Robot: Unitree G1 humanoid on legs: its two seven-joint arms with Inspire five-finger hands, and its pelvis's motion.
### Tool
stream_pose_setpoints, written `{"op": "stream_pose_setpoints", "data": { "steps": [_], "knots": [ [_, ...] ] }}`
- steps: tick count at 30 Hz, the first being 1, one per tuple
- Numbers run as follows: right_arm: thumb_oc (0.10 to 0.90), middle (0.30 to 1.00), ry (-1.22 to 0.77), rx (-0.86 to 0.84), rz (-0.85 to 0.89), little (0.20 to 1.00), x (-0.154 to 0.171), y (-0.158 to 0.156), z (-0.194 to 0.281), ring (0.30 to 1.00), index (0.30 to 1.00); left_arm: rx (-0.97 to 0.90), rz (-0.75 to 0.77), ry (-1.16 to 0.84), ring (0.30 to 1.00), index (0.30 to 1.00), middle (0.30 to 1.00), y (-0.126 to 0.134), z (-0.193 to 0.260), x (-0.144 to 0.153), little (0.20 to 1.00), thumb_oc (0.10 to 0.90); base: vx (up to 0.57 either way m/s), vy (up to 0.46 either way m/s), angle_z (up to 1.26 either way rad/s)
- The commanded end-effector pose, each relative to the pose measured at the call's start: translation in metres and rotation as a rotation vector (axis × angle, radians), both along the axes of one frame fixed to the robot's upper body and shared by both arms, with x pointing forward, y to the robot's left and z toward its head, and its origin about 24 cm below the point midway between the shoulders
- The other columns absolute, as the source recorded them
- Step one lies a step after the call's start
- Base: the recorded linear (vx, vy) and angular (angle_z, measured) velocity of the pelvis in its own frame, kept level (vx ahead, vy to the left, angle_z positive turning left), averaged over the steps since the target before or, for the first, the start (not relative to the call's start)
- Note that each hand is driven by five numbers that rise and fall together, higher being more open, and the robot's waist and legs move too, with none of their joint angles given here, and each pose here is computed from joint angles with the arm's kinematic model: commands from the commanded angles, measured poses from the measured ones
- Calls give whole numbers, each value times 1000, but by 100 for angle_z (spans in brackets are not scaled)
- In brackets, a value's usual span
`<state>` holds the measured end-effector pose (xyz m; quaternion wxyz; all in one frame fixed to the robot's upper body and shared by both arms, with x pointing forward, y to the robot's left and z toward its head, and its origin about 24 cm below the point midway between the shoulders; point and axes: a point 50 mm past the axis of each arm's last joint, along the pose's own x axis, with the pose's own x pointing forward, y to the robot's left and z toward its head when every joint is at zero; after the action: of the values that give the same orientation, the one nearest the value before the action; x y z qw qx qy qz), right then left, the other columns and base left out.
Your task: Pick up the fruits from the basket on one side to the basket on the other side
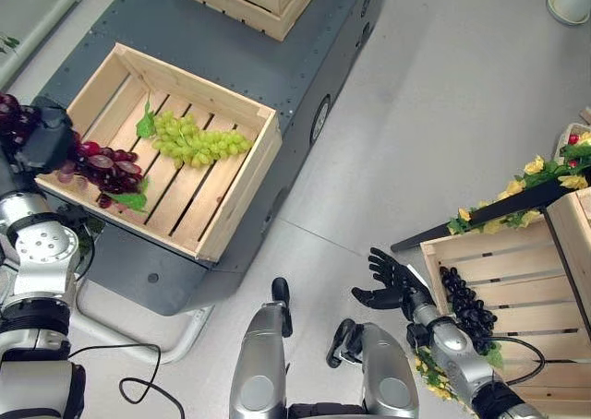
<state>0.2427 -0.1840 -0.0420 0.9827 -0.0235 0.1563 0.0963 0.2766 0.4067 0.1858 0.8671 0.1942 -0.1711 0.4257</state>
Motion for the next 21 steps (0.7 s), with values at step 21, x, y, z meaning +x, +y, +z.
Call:
{"op": "stream_pose_setpoints", "data": {
  "steps": [21],
  "knots": [
    [800,900,-449,103,295,900,35,60,95,900,900,241,-687,-127,300,300,300,-66,114,37,300,400,5,-93,5]
  ]
}}
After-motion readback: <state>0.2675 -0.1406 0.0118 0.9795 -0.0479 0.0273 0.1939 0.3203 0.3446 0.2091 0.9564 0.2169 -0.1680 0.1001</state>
